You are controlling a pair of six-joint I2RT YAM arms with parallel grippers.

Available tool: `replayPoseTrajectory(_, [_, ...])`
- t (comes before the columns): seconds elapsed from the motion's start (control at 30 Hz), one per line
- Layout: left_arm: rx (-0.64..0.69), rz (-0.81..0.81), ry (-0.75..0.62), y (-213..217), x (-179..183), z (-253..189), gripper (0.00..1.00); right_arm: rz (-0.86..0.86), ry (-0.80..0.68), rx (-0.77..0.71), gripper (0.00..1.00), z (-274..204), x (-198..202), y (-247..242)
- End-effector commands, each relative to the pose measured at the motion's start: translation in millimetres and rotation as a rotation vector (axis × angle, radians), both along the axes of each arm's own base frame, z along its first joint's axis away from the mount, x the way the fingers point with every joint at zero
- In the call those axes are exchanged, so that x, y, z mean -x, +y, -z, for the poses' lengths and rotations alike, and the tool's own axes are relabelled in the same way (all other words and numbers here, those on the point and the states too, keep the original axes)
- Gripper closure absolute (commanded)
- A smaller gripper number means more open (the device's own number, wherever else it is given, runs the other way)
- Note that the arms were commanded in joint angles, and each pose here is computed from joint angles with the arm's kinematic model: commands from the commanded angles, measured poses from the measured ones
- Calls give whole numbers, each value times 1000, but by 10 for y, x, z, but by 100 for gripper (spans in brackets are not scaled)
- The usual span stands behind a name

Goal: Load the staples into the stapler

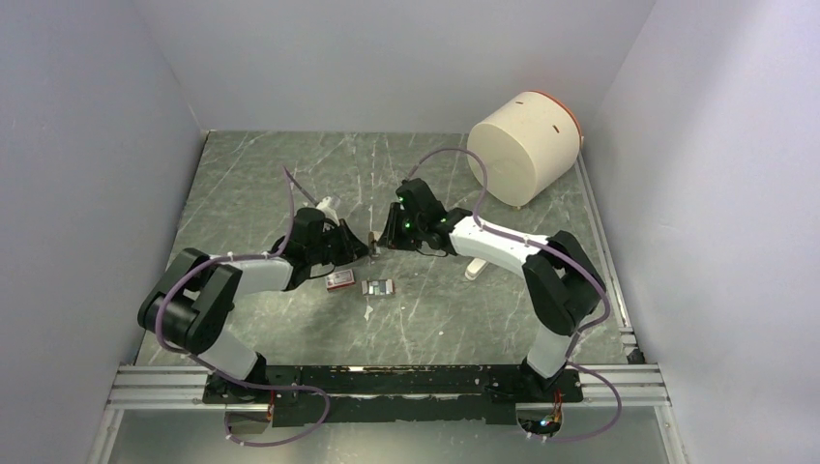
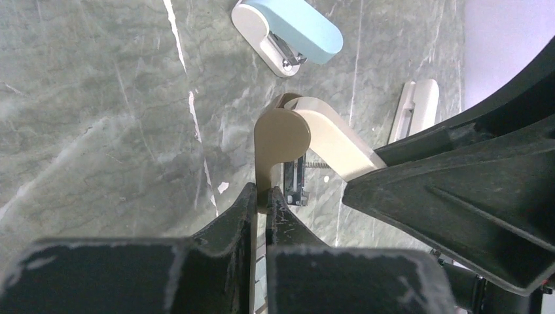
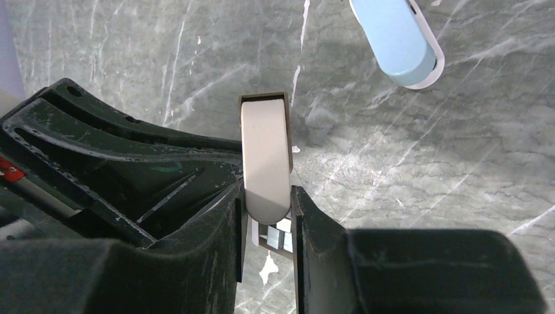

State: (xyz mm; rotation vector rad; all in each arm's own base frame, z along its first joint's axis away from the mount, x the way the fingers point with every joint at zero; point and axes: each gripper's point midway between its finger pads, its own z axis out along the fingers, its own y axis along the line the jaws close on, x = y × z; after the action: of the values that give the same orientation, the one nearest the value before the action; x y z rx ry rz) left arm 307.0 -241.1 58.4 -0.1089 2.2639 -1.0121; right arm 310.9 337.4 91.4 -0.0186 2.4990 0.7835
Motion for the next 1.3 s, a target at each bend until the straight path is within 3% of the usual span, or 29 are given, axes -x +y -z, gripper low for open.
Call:
replayPoseTrajectory(0.0, [-55, 63, 41, -2, 166, 247, 95, 21, -108, 20, 88, -262, -325, -21])
replayPoseTrajectory(0.4, [-93, 118, 8, -80, 169, 393, 93, 15, -240, 126, 81, -332, -749, -17])
replayPoseTrajectory(0.83, [-97, 92, 90, -95, 170, 562, 90, -61, -178, 158, 71, -27, -806, 108])
replayPoseTrajectory(1.07, [-110, -6, 188, 3, 117, 637, 81, -66, -154, 144, 56, -45, -690, 66])
replayPoseTrajectory(1.27, [-143, -83, 249, 225, 81, 762, 70, -61, -163, 118, 52, -168, -640, 56])
